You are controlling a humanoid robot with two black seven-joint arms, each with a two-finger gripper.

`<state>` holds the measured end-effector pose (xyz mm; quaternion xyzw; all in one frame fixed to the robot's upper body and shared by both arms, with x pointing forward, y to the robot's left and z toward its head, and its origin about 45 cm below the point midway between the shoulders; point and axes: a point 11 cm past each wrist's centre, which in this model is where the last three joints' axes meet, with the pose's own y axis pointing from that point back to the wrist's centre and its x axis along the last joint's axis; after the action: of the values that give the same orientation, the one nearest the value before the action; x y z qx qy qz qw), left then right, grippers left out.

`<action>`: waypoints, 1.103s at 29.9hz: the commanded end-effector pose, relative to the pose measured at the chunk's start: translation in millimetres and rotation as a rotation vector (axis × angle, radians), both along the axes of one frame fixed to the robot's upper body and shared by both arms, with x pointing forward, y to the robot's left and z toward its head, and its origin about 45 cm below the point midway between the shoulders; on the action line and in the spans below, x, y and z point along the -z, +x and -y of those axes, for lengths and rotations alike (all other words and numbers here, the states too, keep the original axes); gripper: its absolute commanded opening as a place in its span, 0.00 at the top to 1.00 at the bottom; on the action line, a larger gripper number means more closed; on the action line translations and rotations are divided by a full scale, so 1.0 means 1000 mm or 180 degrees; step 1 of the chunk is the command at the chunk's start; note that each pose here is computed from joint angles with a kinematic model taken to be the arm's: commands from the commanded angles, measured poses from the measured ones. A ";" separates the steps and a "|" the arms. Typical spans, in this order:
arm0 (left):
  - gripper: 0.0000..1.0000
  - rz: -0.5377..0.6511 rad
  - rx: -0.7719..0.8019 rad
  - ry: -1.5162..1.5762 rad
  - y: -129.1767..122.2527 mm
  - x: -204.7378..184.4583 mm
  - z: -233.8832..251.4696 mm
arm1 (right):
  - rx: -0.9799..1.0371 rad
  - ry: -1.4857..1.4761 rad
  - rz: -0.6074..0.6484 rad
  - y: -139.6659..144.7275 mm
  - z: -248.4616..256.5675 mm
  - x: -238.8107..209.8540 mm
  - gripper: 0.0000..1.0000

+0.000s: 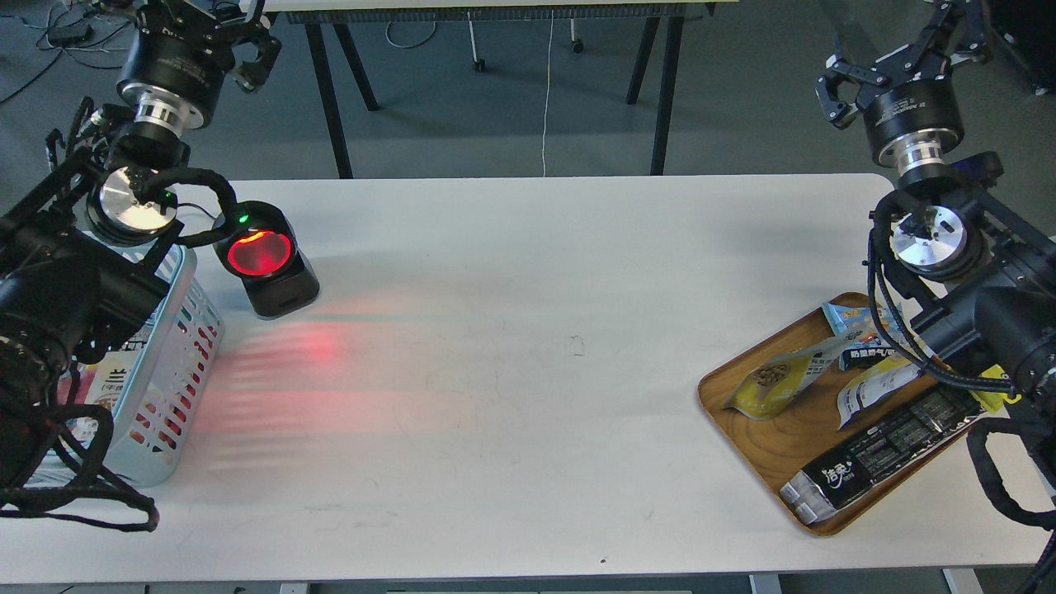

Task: Scan snack and place in basket
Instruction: 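Move the right gripper over the yellow-and-white snack pouch on the wooden tray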

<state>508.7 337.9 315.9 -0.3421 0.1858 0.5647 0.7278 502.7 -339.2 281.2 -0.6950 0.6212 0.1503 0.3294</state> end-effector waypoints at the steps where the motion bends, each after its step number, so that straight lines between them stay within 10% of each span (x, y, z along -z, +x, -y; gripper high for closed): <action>1: 0.00 0.0031 -0.0040 -0.0015 0.000 -0.003 -0.004 | -0.0018 -0.0008 0.0014 0.000 0.000 -0.001 0.00; 22: 0.00 -0.0056 -0.0146 -0.0023 -0.009 0.011 -0.024 | -0.1102 -0.2239 0.0626 0.010 -0.046 -0.152 0.00; 33: 0.00 -0.0049 -0.0193 0.0031 -0.011 0.007 -0.034 | -0.2510 -0.4572 0.1281 -0.052 -0.154 -0.179 0.01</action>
<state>498.5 370.4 308.0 -0.3401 0.1793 0.5888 0.7110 469.4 -208.1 465.7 -0.9200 0.2777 -0.2579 -0.0998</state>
